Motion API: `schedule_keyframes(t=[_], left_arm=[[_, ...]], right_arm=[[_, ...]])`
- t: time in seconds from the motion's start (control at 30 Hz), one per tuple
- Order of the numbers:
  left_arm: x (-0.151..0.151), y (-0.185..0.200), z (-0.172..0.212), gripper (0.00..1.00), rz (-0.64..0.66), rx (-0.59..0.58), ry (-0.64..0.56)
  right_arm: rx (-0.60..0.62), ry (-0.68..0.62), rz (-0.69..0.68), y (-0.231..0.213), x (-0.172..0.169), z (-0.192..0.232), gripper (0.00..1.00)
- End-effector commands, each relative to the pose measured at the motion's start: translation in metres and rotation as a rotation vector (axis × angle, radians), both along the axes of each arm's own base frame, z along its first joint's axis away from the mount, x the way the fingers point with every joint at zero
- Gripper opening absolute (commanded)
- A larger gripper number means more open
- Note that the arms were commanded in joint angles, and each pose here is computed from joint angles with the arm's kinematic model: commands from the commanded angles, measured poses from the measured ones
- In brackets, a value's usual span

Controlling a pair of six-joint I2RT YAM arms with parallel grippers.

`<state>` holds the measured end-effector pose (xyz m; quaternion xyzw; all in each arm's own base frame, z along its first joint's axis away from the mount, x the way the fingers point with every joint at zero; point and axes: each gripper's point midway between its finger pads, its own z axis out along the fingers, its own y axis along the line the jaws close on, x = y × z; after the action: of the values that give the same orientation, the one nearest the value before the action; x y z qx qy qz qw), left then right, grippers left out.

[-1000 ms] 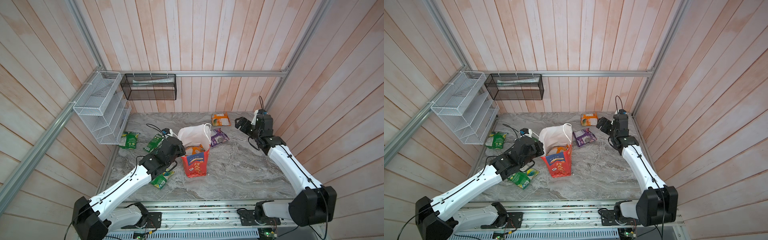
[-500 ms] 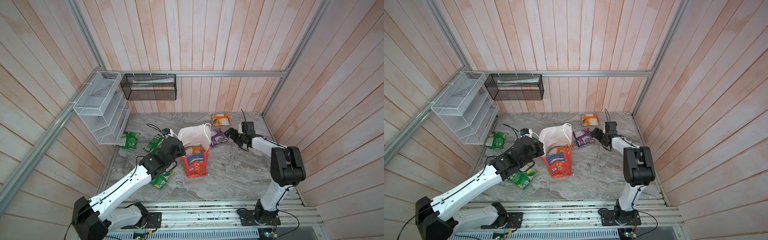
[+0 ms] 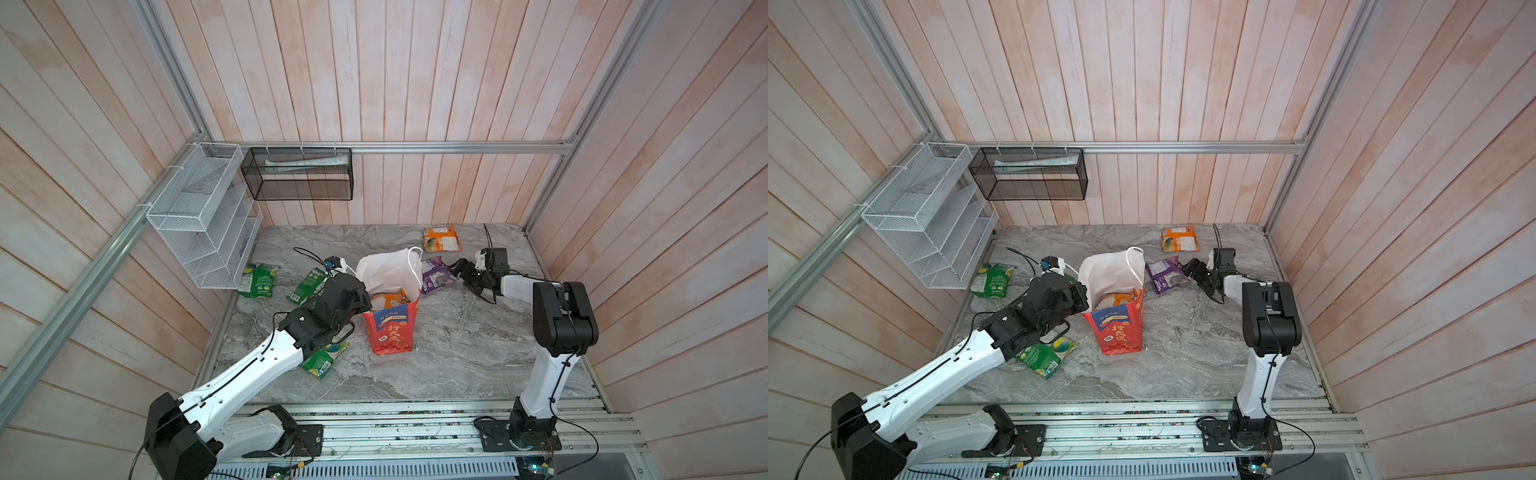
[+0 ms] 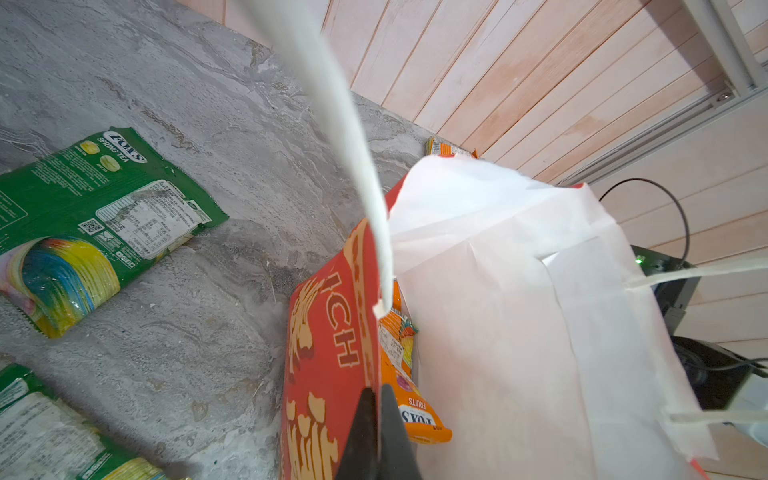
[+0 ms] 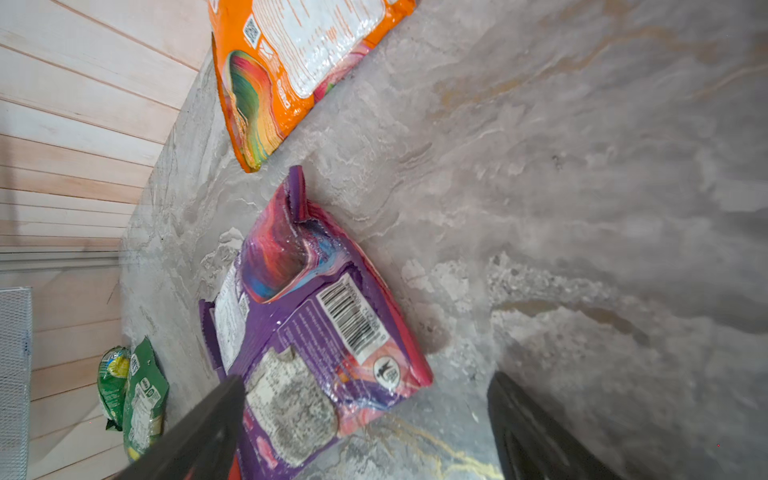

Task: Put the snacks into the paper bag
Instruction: 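Lower the open right gripper onto the purple packet's edge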

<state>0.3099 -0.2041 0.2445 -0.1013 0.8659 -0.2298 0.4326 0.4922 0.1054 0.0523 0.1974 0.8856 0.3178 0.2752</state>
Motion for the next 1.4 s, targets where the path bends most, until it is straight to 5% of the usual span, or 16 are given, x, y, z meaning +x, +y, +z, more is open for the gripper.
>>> schedule_keyframes(t=[0.0,0.83,1.17,1.37], left_arm=[[0.002,-0.004,0.002,0.0,-0.015,0.01,-0.014],[0.001,-0.003,0.003,0.0,-0.011,0.006,-0.017],[0.001,-0.002,0.004,0.0,-0.01,0.007,-0.02],[0.002,-0.002,0.004,0.0,-0.008,0.01,-0.02]], right_arm=[[0.017,0.011,0.012,0.004,0.006,-0.01,0.91],[0.097,0.056,0.089,0.032,0.011,-0.048,0.73],[0.061,0.121,0.049,0.027,0.012,-0.077,0.43],[0.082,0.106,0.055,0.03,0.013,-0.078,0.16]])
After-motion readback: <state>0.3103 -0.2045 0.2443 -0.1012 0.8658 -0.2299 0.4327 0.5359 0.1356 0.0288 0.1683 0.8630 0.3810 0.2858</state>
